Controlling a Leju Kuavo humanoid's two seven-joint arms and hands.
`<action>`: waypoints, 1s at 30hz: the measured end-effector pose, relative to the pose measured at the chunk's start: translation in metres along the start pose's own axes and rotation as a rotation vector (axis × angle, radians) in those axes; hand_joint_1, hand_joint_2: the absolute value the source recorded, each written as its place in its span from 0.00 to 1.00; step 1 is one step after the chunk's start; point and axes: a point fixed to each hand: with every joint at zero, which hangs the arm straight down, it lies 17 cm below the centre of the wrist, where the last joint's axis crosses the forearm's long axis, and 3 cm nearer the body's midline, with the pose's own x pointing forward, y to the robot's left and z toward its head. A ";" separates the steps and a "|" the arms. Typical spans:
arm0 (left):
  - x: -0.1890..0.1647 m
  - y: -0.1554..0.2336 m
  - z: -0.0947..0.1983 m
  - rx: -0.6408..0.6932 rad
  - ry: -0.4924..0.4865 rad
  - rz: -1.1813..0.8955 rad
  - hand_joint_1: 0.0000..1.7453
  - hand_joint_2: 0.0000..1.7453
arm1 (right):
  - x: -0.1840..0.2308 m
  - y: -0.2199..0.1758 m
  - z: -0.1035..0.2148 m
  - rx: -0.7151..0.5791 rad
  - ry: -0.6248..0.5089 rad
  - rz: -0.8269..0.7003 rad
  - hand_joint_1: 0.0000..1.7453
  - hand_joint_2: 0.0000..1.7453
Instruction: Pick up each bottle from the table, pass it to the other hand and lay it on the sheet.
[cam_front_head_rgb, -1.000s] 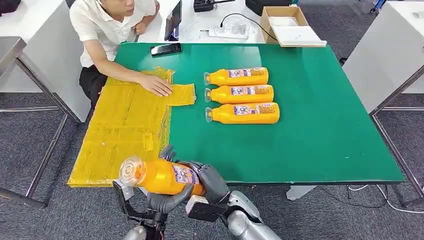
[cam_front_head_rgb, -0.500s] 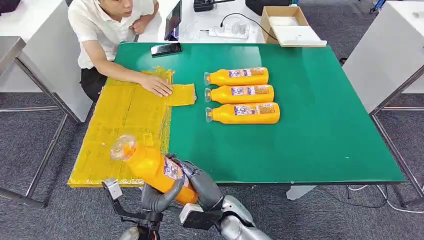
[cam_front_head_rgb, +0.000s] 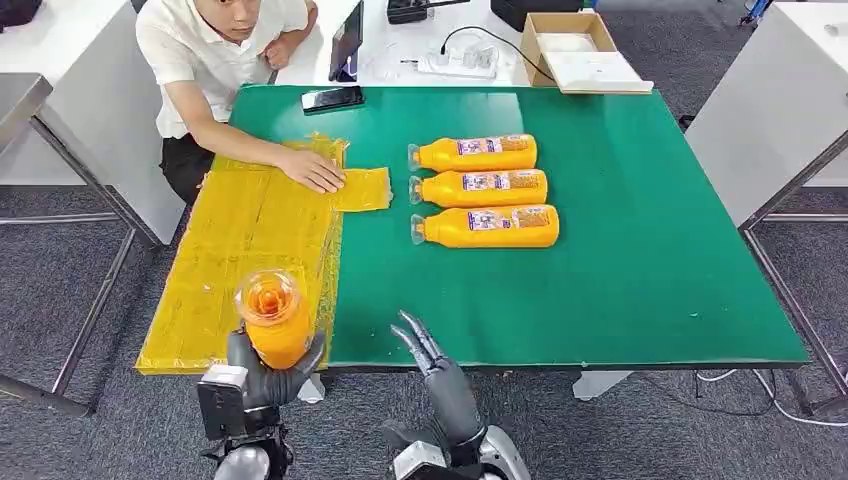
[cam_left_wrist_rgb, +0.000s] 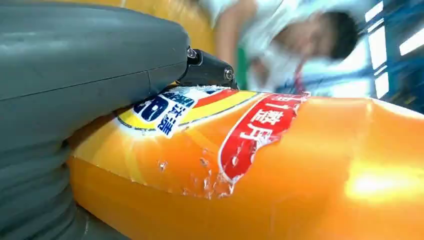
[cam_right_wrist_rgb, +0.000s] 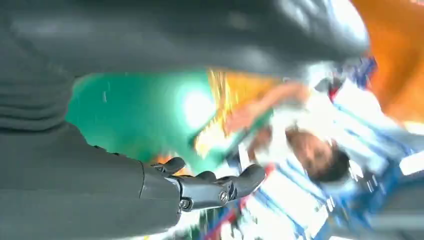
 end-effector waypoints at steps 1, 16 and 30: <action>0.002 0.007 -0.004 0.022 -0.025 -0.044 1.00 1.00 | 0.004 -0.008 0.000 -0.030 -0.013 0.017 0.00 0.00; 0.011 0.006 -0.041 -0.027 -0.250 -0.485 1.00 1.00 | 0.032 -0.053 -0.002 -0.238 -0.085 0.064 0.00 0.00; -0.087 0.010 -0.092 -0.202 -0.094 -0.982 1.00 0.00 | 0.030 -0.048 -0.012 -0.281 -0.051 -0.079 0.00 0.00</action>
